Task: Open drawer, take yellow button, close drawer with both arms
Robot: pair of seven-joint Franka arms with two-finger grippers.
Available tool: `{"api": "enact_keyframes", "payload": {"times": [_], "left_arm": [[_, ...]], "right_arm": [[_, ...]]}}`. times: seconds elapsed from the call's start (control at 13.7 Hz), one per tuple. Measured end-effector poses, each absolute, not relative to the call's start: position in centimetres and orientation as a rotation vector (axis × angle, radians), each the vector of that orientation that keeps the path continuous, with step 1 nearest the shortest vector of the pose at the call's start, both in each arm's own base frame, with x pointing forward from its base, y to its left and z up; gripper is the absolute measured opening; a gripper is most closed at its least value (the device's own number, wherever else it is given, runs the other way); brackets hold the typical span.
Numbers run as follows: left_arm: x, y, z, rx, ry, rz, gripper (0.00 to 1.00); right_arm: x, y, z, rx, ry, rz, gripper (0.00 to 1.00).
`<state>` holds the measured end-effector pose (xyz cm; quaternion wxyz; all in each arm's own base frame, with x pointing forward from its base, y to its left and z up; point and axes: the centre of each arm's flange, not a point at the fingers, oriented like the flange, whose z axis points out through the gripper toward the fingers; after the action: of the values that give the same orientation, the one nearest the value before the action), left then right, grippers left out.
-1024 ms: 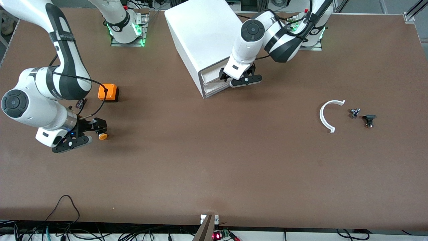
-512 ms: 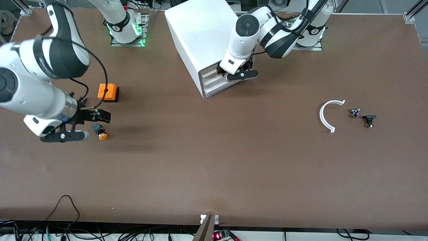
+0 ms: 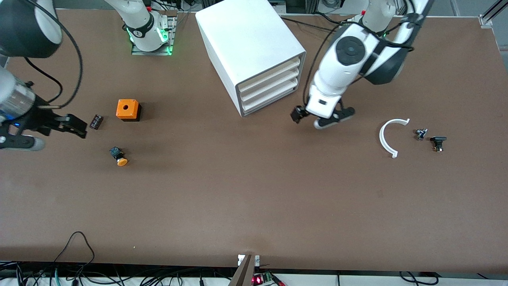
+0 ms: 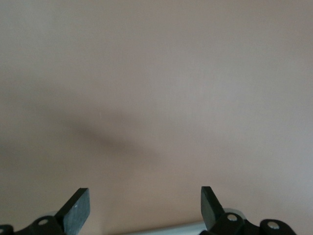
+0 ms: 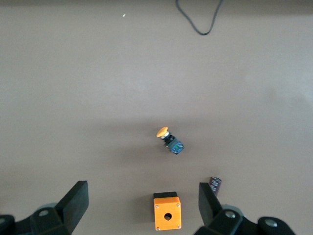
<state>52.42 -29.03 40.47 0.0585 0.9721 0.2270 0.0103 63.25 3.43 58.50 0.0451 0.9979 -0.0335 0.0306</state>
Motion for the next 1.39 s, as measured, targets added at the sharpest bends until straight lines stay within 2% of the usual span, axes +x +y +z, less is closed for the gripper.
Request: {"api": "enact_keyframes", "payload": {"times": [0.22,0.51,0.8,1.39], "left_arm": [[56.7,-21.6,43.5,2.988,0.574,0.108,1.00],[59.3,-13.9,48.9,3.077,0.331,0.094,1.00],[59.8,-8.3,54.4,3.115,0.198,0.059,1.00],[58.6,-3.8,59.7,3.137,-0.110,0.103,1.00]], "right_arm": [[61.8,-2.0,59.7,3.016,-0.237,0.019,1.00],[58.4,-3.8,62.7,3.017,-0.224,-0.031,1.00],[55.3,-2.7,62.5,3.062,-0.169,-0.074,1.00],[54.6,-2.6,63.7,3.078,-0.078,-0.017,1.00]]}}
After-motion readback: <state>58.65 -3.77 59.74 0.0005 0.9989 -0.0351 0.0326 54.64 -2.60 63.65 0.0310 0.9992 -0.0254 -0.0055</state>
